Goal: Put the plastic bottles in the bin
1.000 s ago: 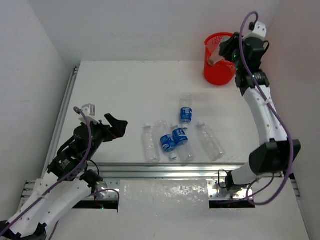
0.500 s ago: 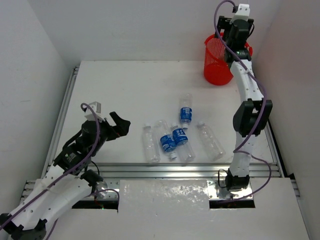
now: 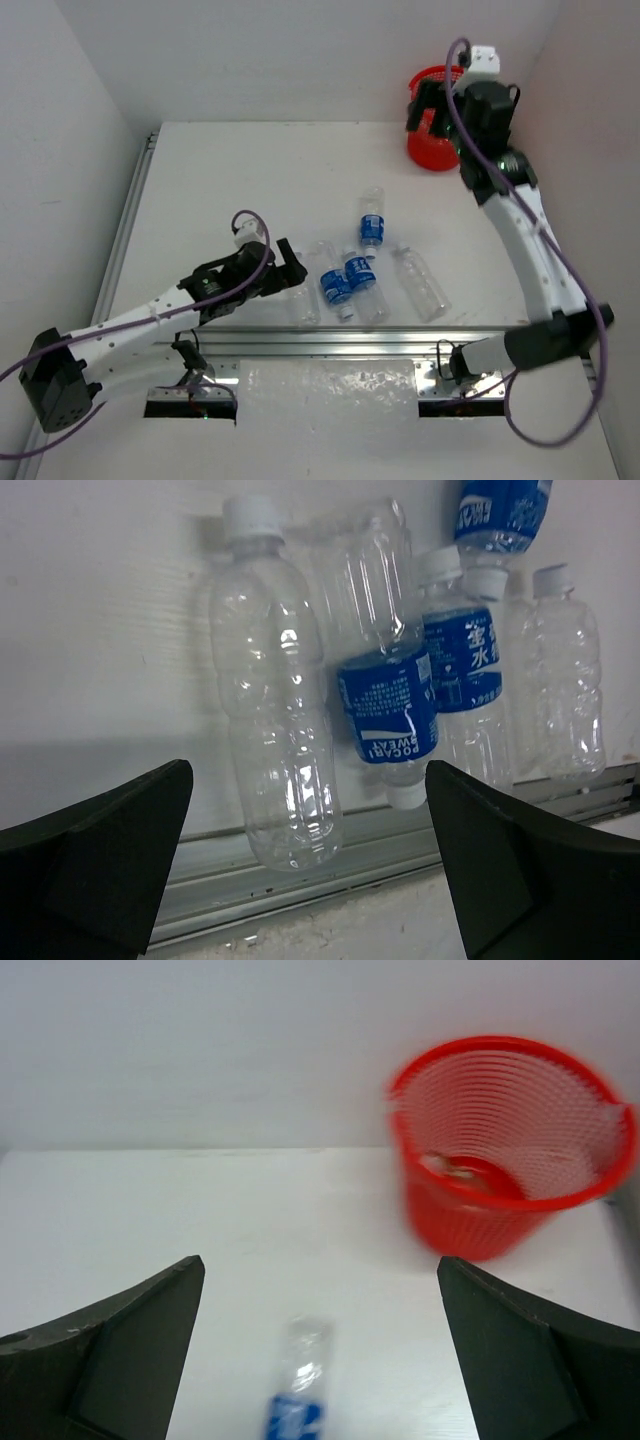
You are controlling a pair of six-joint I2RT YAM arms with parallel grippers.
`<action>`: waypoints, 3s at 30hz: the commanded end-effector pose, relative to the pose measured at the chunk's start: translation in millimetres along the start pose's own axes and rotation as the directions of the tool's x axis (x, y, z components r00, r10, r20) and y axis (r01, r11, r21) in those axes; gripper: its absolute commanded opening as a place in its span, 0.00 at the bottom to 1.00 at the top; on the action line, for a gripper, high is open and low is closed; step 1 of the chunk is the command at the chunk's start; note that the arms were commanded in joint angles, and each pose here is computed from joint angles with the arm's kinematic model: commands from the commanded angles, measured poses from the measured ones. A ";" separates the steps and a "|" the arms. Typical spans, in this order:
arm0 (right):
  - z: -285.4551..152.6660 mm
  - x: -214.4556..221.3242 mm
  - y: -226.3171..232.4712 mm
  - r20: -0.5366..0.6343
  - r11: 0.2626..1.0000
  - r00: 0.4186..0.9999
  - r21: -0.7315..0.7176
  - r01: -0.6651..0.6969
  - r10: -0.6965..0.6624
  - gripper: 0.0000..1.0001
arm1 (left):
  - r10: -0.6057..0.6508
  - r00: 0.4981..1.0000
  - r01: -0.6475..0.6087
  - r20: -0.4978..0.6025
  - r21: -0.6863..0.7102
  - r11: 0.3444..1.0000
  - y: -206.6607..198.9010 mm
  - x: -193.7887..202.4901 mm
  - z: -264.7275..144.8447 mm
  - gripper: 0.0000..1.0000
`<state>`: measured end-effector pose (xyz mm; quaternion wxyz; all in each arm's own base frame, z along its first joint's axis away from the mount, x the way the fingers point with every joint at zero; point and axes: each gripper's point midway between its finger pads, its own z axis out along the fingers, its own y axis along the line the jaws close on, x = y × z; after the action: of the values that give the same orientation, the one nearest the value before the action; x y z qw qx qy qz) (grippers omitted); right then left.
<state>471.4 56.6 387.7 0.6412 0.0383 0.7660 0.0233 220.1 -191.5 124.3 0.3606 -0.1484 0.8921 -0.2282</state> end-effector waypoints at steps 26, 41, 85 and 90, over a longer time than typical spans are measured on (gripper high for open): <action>-154.1 181.2 117.9 -0.401 0.792 0.916 -0.552 -0.262 0.023 0.99 | 0.055 0.994 -0.081 -0.092 -0.303 0.949 48.5 83.9 62.0 0.64; -242.6 146.6 235.9 -0.451 0.144 0.892 -0.881 -0.451 0.035 0.99 | -0.009 0.916 -0.249 0.401 0.587 0.770 -90.9 -40.7 -97.5 0.00; 179.9 -23.3 -103.3 0.137 0.989 0.987 0.117 -0.095 0.078 0.04 | 0.221 0.917 -0.200 0.332 -0.096 0.975 16.4 -78.7 -105.2 1.00; 181.3 -45.0 -93.1 0.191 0.993 0.978 0.060 -0.100 0.087 0.99 | 0.208 0.928 -0.179 0.310 -0.120 0.977 11.5 -74.3 -92.4 1.00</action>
<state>663.9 -49.1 305.2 0.6334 0.1174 0.7645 0.0227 198.2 -113.7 213.4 0.5098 -0.0969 0.8476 -0.1109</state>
